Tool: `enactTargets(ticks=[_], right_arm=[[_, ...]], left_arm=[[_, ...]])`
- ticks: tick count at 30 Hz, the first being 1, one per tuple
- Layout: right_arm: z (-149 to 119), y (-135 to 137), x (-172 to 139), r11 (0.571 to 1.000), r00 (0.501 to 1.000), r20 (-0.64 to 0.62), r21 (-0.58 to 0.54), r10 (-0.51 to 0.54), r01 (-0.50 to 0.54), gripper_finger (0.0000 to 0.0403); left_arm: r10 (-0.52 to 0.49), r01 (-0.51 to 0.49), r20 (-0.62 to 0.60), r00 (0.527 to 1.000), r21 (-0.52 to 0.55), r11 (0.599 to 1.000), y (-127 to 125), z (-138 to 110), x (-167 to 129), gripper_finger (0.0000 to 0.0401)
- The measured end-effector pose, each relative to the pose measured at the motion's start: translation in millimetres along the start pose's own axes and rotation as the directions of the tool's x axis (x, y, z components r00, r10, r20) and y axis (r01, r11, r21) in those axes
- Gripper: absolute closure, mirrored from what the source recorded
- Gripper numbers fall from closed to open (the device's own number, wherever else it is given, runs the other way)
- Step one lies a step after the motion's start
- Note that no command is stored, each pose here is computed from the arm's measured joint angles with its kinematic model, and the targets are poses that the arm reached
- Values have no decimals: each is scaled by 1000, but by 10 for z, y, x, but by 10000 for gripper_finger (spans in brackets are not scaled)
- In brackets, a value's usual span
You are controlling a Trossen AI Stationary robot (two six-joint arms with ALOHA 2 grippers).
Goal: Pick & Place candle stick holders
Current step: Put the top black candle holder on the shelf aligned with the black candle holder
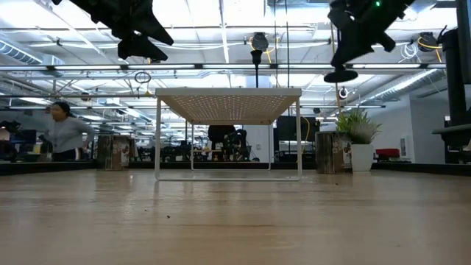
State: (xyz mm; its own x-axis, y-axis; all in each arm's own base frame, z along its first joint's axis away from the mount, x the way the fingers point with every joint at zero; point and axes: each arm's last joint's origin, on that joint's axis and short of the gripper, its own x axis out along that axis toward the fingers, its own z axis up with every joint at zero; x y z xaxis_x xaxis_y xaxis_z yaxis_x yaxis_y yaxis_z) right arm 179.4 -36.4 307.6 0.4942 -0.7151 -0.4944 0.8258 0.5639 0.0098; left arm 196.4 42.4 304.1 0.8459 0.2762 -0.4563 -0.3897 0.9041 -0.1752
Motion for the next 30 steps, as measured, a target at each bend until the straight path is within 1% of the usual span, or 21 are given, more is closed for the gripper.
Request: enactTargets(ticks=[3,7,10,13,17,21,26,30], right_arm=[[71,76,-13,999,999,11,-24,30,-29,395],[145,246,39,989,989,37,-44,146,-144,395],[179,390,110,969,969,54,-60,242,-239,395],[187,519,195,947,947,57,-79,315,-311,395],[144,661,312,916,919,16,-93,394,-391,395],[63,778,401,898,905,-32,-114,423,-424,395],[61,939,431,872,880,25,-157,473,-464,395],[30,999,496,870,882,27,-181,470,-458,395]], left_arm=[[0,0,0,1000,0,1000,0,0,0,130],[0,0,0,1000,0,1000,0,0,-1,130],[1,-1,0,1000,0,1000,1,0,0,130],[1,-1,0,1000,1,1000,1,0,0,130],[1,-1,0,1000,1,1000,1,0,0,130],[1,-1,-1,1000,11,1000,0,-1,0,130],[1,-1,0,1000,12,1000,1,0,0,130],[1,-1,-1,1000,13,1000,1,-1,0,130]])
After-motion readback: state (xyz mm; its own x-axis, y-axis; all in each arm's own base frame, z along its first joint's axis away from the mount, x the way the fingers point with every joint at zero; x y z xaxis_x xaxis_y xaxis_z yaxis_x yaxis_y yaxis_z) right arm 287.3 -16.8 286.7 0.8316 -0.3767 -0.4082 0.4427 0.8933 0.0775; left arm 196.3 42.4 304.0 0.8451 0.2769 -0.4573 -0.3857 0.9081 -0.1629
